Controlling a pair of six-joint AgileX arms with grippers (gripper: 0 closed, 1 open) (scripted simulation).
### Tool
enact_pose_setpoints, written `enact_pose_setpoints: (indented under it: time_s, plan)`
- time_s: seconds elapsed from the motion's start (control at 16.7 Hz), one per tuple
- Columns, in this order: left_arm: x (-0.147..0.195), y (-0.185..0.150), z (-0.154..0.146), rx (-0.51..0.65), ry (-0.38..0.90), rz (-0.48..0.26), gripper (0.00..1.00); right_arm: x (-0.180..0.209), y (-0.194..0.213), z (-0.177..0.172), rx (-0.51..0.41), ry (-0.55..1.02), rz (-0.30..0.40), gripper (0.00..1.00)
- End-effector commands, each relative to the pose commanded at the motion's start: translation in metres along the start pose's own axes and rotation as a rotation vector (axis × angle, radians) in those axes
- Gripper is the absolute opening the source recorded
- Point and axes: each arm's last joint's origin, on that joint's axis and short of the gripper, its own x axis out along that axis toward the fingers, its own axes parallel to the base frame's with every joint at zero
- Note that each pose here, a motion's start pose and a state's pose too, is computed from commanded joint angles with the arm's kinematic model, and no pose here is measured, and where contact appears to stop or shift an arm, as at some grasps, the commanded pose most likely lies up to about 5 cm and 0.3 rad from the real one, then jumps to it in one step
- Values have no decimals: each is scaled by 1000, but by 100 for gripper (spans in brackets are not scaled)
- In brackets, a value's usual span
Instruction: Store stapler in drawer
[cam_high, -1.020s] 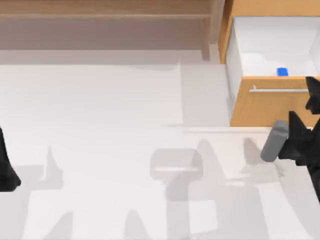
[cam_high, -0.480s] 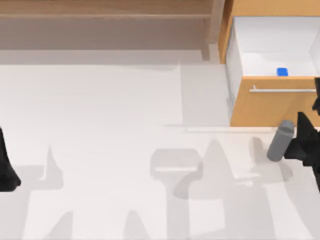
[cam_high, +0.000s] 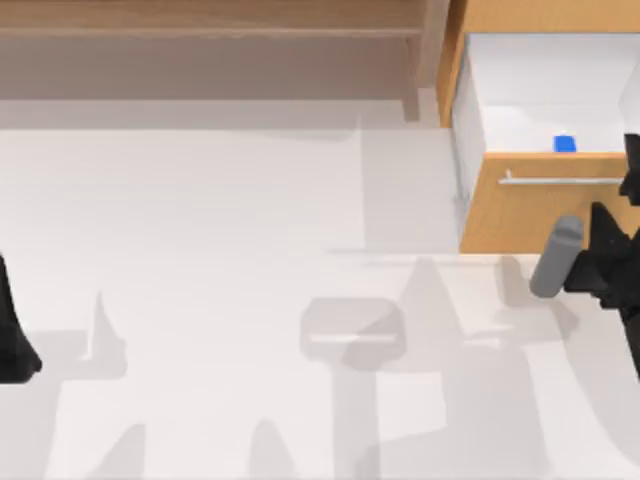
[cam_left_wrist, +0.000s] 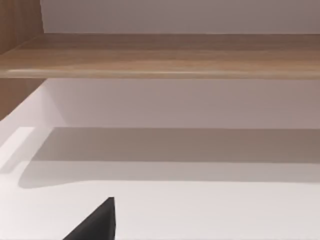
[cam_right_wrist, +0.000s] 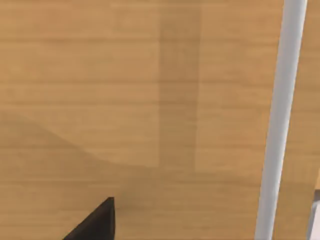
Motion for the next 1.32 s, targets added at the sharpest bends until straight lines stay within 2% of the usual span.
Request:
enact_pose_setpoints:
  time_s: [0.06, 0.84, 1.32]
  plan:
    - [0, 0, 0, 0, 0, 0, 100, 0, 0, 0, 0, 0, 0, 100]
    - [0, 0, 0, 0, 0, 0, 100, 0, 0, 0, 0, 0, 0, 2]
    - [0, 0, 0, 0, 0, 0, 100, 0, 0, 0, 0, 0, 0, 0]
